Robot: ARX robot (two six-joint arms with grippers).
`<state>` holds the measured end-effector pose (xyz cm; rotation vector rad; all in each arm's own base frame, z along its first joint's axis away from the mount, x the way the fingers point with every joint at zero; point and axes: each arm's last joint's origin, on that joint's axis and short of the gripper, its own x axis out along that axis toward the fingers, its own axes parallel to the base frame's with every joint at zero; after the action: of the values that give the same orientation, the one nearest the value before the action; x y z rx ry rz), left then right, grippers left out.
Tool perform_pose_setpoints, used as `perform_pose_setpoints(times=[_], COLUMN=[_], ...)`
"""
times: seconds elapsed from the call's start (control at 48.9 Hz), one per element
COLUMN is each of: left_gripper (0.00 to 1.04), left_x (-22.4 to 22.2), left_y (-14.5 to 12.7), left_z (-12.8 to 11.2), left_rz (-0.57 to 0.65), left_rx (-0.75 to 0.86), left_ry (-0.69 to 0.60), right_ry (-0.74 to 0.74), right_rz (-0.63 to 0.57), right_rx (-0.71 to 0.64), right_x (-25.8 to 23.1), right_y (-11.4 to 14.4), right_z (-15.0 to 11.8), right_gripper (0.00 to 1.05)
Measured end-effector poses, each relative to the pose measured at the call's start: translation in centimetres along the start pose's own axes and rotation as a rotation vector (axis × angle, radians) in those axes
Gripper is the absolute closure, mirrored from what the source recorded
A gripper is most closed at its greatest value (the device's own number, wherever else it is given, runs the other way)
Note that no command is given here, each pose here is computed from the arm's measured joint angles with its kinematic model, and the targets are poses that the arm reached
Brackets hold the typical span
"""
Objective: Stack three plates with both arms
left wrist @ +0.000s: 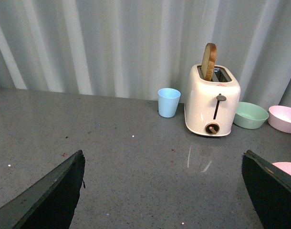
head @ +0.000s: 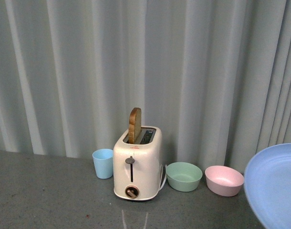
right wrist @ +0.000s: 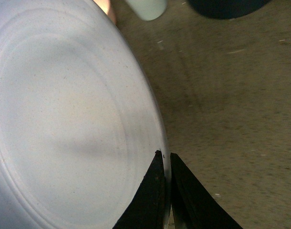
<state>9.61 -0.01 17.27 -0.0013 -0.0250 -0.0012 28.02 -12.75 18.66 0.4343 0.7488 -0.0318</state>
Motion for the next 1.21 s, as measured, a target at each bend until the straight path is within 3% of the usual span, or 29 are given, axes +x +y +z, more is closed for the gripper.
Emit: perform_pose_setpoints(times=[0.204,0.409,0.573,0.92,1.207], left_gripper=[0.07,0.07,0.07,0.07,0.07], left_x=[0.0,0.0,0.0,0.0,0.0], left_y=[0.0,0.0,0.0,0.0,0.0], left_z=[0.0,0.0,0.0,0.0,0.0], left_rz=[0.0,0.0,0.0,0.0,0.0], left_rx=[0.0,0.0,0.0,0.0,0.0], left_ry=[0.0,0.0,0.0,0.0,0.0], right_ry=[0.122,0.241,0.305,0.375,0.397], right_rz=[0.126,0.206,0.208,0.137,0.125], right_rx=[-0.061,-0.068,-0.04,0.07,0.081], right_x=[4.5,7.5,8.3,9.4,9.9], right_y=[5.8,9.0,9.6,8.0,7.6], right_z=[-3.5,-7.3,-8.8,-10.3,-11.2], right_gripper=[1.02,1.02,1.02,1.02,1.02])
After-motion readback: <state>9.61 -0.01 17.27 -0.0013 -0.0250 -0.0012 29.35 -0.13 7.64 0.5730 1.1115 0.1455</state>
